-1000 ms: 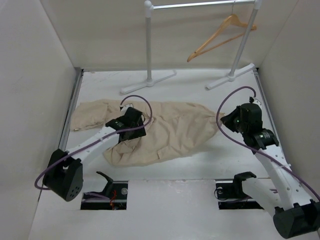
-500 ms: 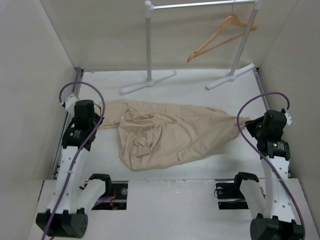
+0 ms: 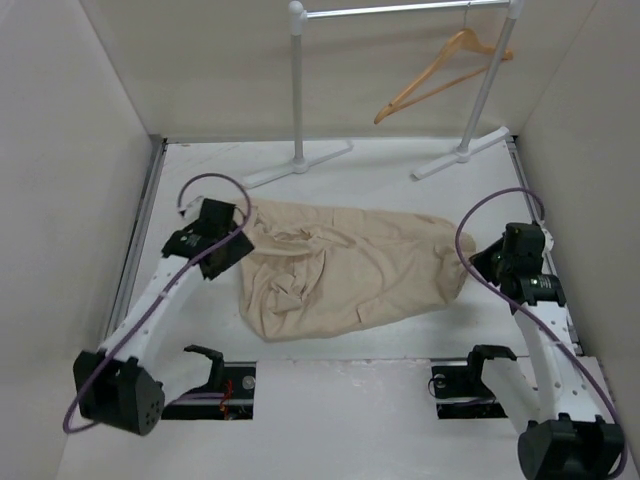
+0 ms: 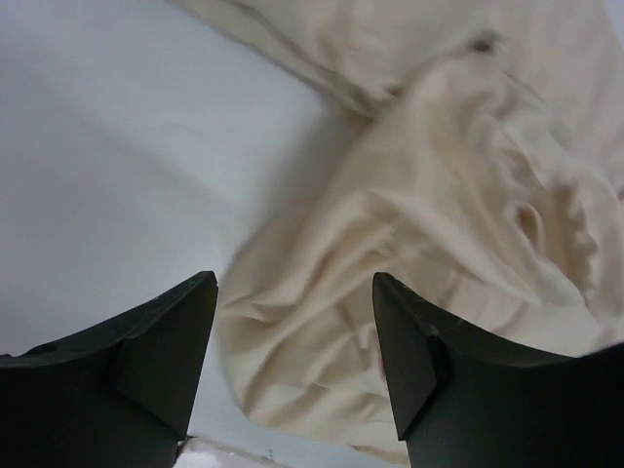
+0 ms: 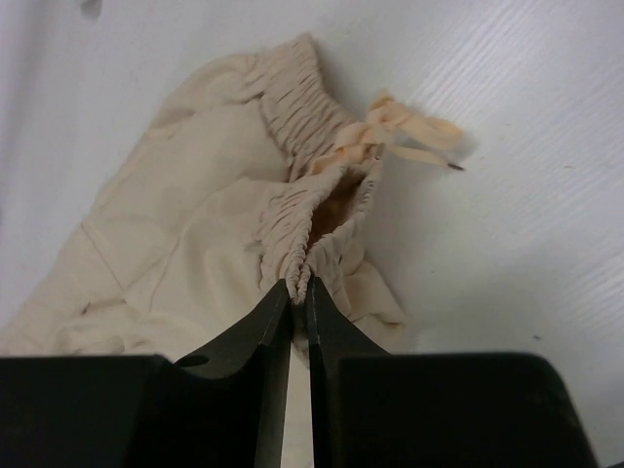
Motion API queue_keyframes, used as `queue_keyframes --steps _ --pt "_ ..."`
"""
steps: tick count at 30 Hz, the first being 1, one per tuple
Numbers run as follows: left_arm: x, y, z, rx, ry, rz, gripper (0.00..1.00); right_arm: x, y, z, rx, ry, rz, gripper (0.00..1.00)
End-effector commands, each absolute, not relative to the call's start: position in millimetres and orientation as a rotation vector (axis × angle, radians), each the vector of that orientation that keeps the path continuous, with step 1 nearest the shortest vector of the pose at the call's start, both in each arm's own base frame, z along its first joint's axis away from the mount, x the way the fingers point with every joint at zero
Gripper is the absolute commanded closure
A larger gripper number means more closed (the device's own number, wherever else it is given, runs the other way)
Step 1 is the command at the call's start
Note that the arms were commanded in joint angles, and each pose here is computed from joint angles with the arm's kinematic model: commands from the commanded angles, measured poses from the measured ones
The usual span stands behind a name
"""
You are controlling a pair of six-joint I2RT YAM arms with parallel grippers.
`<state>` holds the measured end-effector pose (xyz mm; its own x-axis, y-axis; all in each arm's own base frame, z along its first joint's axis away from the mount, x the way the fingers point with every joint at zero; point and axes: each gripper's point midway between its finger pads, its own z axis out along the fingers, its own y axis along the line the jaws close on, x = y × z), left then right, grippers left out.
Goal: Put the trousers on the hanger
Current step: Flatten out the trousers at the center of the board.
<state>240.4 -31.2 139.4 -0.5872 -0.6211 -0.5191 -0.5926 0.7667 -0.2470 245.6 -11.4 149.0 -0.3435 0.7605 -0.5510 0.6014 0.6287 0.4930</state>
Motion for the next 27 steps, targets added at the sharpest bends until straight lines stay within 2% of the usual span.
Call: queue_keyframes --steps 1,5,7,12,16,17,18,19,20,21,23,27 --pt "287.7 -103.0 162.2 -0.634 2.347 -0.247 0.35 257.7 15.2 148.1 0.95 2.091 0.351 0.83" --pt "314.9 -142.5 159.8 -0.308 2.399 -0.107 0.28 257.3 38.5 142.7 0.877 2.136 0.4 0.82" --pt "319.5 -155.0 152.4 -0.213 2.445 -0.054 0.27 256.3 46.3 142.1 0.853 2.15 0.414 0.82" --pt "330.5 -152.3 117.8 -0.178 2.538 0.086 0.28 253.7 55.1 142.4 0.823 2.157 0.435 0.82" --pt "348.0 -148.5 108.0 -0.197 2.52 0.145 0.3 251.2 56.2 142.7 0.805 2.155 0.444 0.83" --pt "352.1 -148.8 108.1 -0.202 2.516 0.144 0.34 250.1 57.0 141.9 0.801 2.158 0.447 0.83" --pt "355.1 -148.7 109.5 -0.207 2.508 0.146 0.46 249.0 57.9 141.4 0.796 2.158 0.451 0.83" --pt "357.1 -147.0 111.4 -0.215 2.5 0.149 0.65 247.8 58.1 140.2 0.795 2.159 0.452 0.83" --pt "356.3 -142.9 115.6 -0.236 2.494 0.15 0.8 246.3 58.9 138.4 0.791 2.163 0.454 0.83" --pt "354.1 -136.2 122.4 -0.258 2.481 0.149 0.89 245.0 59.1 137.2 0.788 2.164 0.454 0.83" --pt "341.3 -114.3 137.1 -0.322 2.445 0.164 0.95 242.0 58.9 133.5 0.784 2.17 0.451 0.83" --pt "283.9 -44.4 161.9 -0.581 2.378 0.219 0.98 232.6 58.4 131.6 0.783 2.166 0.463 0.84"
